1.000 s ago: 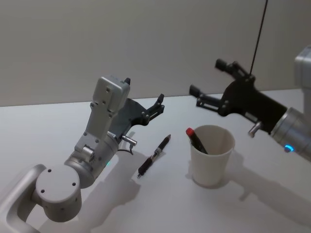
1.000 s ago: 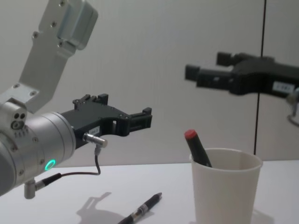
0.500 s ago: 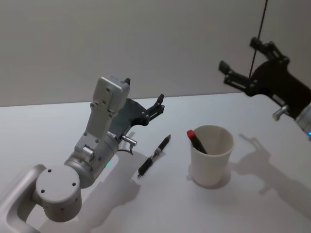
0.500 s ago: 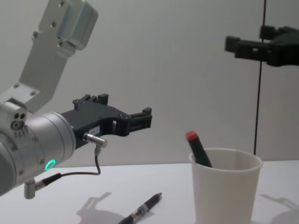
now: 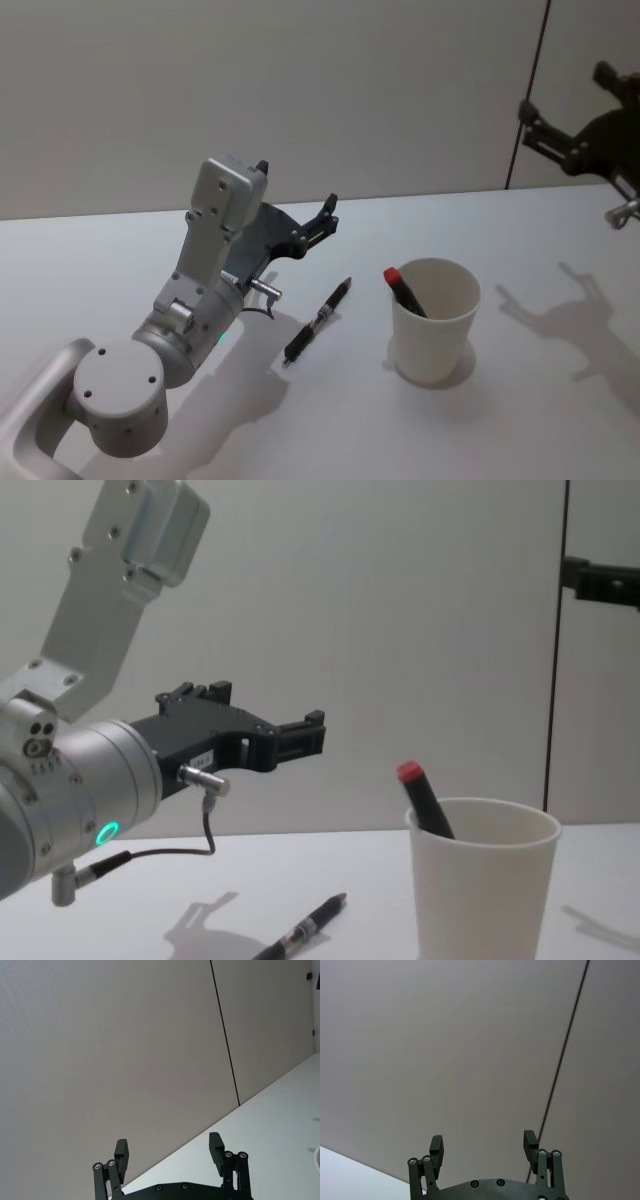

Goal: Place the pen into the pen holder.

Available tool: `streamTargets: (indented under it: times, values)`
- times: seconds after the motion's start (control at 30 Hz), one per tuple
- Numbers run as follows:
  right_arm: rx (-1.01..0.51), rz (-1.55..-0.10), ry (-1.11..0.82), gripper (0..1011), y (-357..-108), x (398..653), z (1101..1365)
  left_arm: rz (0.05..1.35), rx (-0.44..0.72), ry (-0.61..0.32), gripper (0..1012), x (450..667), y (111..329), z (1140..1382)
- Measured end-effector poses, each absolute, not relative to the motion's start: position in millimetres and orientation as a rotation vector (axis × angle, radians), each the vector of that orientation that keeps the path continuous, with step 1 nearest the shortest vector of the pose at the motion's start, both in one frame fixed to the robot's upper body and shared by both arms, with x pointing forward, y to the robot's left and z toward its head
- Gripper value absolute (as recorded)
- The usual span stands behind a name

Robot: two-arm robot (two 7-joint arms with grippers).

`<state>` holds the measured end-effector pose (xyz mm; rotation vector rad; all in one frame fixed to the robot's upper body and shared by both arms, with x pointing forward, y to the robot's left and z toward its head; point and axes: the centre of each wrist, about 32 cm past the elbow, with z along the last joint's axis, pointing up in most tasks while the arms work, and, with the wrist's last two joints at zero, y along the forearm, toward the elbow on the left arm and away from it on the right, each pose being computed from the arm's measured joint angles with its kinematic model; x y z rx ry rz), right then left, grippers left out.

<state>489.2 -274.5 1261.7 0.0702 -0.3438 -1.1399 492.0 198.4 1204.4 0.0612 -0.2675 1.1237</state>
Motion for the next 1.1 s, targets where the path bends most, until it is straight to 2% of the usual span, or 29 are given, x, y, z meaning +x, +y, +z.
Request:
streamTargets:
  times: [0.27,0.57,1.1]
  values:
    - [0.031,-1.265,-0.346,1001,-281,487,1262,1.124,0.061,-0.268,1001,492,198,1204]
    - [0.023,-1.284,-0.333,1001,-281,485,1258,1.124,0.061,-0.268,1001,492,198,1204]
    - [0.023,-1.240,-0.127,1001,-246,453,1201,1.124,0.061,-0.268,1001,492,198,1204]
